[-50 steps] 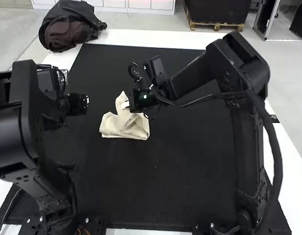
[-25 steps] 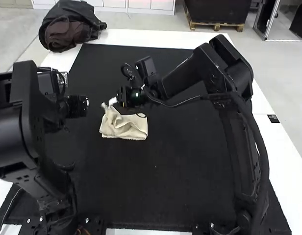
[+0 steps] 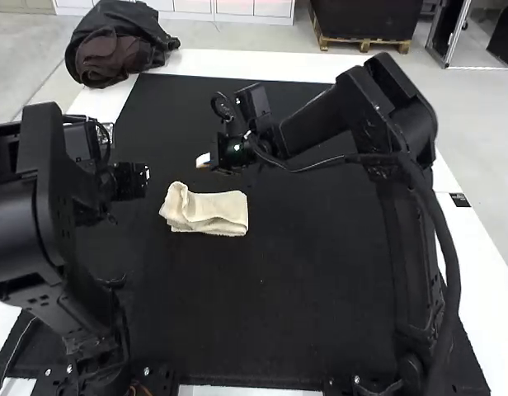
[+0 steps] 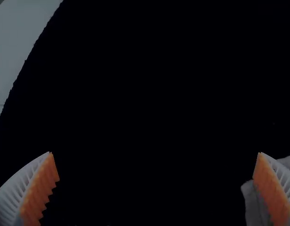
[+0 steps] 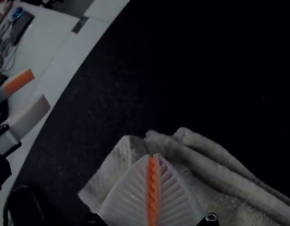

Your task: Fold the towel.

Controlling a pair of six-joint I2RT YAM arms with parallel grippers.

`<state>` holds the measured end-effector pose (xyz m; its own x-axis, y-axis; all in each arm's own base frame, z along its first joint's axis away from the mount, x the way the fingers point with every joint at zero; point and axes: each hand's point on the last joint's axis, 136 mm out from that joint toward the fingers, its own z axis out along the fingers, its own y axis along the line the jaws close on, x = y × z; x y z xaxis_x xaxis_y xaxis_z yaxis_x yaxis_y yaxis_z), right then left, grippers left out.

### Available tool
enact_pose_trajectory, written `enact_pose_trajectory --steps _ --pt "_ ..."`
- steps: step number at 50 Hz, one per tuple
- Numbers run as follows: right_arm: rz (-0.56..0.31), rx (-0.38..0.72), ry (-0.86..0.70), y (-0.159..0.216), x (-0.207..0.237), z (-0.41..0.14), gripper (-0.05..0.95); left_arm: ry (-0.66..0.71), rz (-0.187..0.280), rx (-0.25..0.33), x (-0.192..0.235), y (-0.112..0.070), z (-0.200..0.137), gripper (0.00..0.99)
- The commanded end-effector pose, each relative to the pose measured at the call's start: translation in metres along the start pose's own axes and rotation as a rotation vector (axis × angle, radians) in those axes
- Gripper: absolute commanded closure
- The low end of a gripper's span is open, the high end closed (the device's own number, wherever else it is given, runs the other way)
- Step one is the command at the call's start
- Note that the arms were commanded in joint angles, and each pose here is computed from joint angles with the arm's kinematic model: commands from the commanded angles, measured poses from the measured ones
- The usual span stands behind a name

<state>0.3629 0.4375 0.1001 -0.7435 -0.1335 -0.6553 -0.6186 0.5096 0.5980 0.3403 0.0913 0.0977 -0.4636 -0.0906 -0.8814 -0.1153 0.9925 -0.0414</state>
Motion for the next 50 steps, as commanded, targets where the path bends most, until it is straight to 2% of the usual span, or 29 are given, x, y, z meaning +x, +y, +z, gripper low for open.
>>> enact_pose_trajectory --steps 1,26,50 --pt "-0.003 -0.034 -0.003 0.008 -0.003 -0.015 0.92 -0.025 -0.008 -0.003 -0.008 0.002 -0.003 0.030" --pt "0.021 -0.059 0.059 -0.015 0.042 0.005 0.92 -0.028 -0.017 0.005 -0.008 0.000 -0.003 0.030" --pt "0.018 -0.145 0.074 0.000 0.052 0.021 0.92 -0.033 -0.022 0.009 -0.009 -0.001 -0.003 0.030"
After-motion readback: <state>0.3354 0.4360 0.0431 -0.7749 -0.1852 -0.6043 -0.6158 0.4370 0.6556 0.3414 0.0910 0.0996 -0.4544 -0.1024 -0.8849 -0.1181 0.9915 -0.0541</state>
